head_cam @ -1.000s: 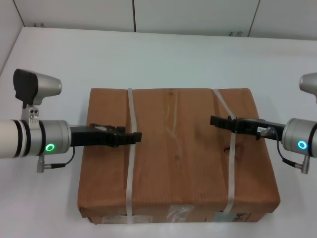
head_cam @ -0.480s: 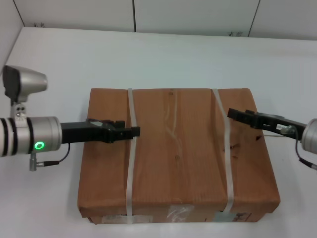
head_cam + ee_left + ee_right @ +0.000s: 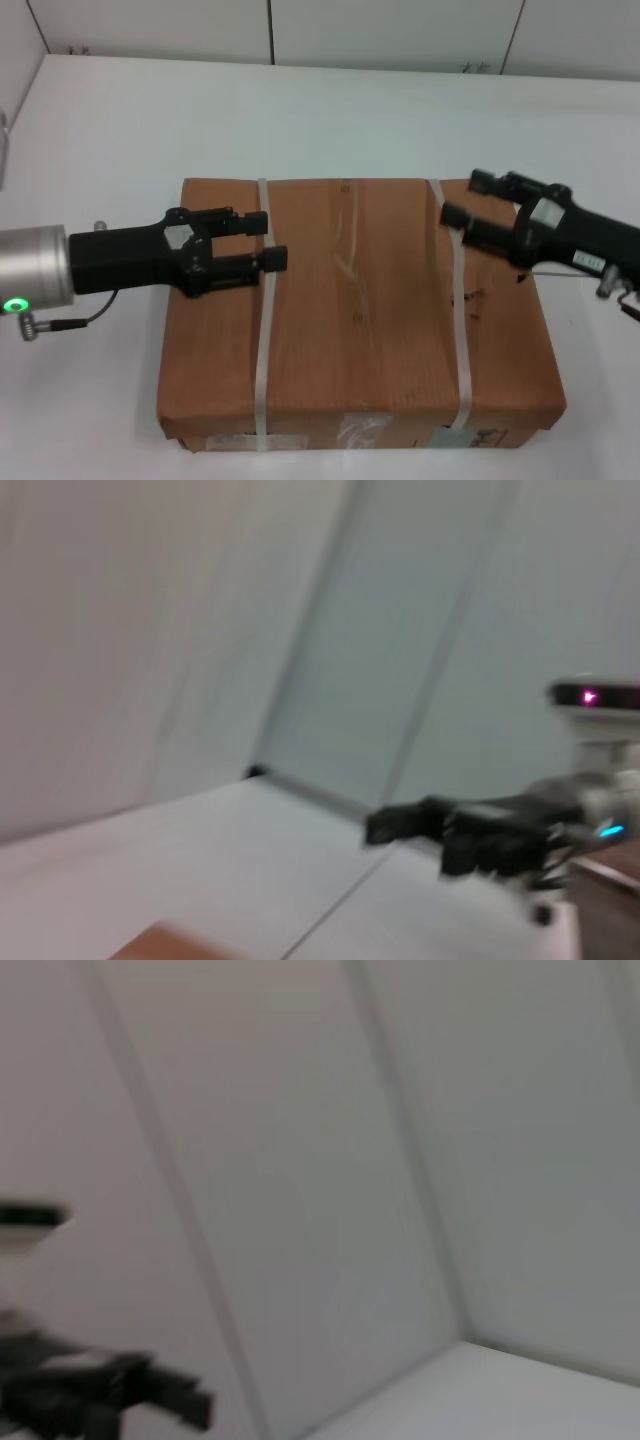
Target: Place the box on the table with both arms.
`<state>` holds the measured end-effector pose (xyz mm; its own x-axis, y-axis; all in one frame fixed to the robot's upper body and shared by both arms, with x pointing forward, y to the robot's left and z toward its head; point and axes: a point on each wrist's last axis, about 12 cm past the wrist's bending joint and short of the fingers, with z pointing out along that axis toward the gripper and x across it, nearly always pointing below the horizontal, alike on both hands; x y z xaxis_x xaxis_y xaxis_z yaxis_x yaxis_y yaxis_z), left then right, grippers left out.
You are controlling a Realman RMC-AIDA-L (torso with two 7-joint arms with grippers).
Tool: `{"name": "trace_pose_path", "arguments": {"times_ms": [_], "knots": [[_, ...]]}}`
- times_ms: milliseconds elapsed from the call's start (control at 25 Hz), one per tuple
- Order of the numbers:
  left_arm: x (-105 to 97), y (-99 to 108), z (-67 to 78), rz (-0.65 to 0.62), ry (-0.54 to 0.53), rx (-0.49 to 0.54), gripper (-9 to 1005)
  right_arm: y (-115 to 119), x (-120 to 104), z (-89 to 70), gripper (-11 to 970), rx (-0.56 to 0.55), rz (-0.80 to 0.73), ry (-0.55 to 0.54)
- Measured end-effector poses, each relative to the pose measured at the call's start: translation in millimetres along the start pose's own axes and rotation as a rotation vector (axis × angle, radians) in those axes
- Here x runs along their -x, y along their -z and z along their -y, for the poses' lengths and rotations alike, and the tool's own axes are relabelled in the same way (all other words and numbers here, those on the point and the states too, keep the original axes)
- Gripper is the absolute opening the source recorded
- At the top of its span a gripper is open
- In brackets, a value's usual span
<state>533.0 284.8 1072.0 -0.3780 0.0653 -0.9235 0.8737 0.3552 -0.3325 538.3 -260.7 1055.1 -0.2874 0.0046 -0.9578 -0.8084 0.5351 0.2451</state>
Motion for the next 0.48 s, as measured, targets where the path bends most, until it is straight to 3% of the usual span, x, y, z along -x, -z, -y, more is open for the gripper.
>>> {"name": "trace_pose_path", "arguments": {"times_ms": [240, 480], "knots": [[10.9, 8.8, 14.4, 0.067, -0.094, -0.140, 737, 5.4, 13.2, -17.3, 766, 0.227, -0.024, 0.121], [16.4, 9.0, 17.6, 0.088, -0.104, -0.184, 748, 2.1, 21.1, -20.1, 772, 0.322, -0.106, 0.113]]}}
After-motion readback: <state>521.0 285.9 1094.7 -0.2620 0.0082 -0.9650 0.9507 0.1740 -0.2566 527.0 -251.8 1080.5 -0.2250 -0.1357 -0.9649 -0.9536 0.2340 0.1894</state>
